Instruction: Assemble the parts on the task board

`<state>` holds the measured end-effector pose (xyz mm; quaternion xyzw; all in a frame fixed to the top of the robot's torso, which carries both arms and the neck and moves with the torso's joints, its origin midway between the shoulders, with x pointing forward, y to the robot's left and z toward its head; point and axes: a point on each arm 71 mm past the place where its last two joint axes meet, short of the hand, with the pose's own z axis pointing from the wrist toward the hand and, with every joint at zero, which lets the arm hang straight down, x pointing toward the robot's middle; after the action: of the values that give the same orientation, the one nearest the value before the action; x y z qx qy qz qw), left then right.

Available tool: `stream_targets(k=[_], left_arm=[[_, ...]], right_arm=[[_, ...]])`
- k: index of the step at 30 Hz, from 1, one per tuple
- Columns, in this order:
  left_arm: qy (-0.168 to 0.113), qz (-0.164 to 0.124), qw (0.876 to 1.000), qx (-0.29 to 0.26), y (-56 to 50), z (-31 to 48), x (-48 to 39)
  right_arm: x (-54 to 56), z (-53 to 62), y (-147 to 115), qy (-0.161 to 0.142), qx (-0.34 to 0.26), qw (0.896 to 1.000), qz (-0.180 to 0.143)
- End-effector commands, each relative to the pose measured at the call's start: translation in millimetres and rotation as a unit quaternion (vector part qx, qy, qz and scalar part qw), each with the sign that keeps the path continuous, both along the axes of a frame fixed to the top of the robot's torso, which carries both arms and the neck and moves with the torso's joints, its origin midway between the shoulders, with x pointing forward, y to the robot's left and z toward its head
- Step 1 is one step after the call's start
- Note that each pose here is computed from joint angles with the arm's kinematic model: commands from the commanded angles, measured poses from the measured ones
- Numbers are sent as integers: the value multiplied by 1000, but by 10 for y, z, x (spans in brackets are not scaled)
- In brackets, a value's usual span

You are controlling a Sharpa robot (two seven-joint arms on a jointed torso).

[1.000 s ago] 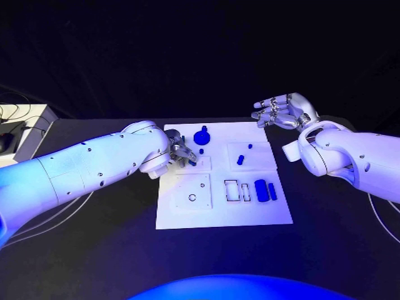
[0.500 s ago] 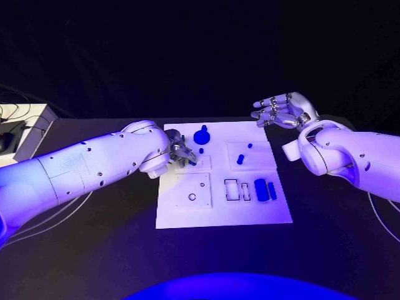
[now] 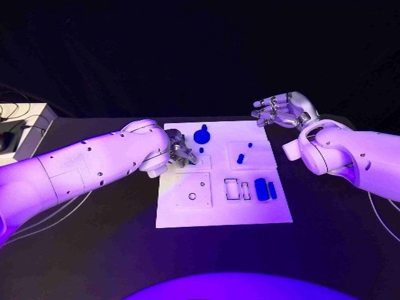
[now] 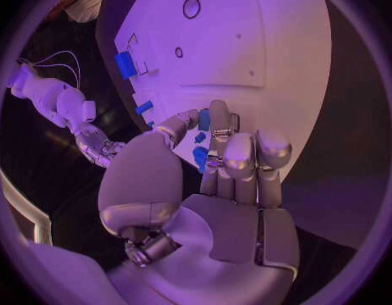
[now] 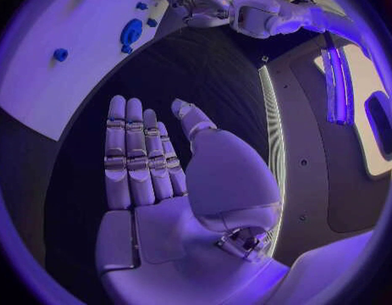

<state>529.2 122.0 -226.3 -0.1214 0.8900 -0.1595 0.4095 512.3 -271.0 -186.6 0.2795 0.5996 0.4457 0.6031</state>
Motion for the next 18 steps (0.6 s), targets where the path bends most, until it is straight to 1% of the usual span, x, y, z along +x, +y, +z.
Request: stream_targets(k=[1, 11, 18], left_arm=[[8, -10, 1000, 10, -16, -35, -17], [2, -3, 1000, 7, -34, -31, 11], [10, -6, 1000, 7, -56, -39, 17]], right_arm=[[-3, 3, 18, -1, 2, 1000, 9], [-1, 1, 19, -1, 2, 1000, 9], [1, -1, 19, -1, 2, 1000, 9]])
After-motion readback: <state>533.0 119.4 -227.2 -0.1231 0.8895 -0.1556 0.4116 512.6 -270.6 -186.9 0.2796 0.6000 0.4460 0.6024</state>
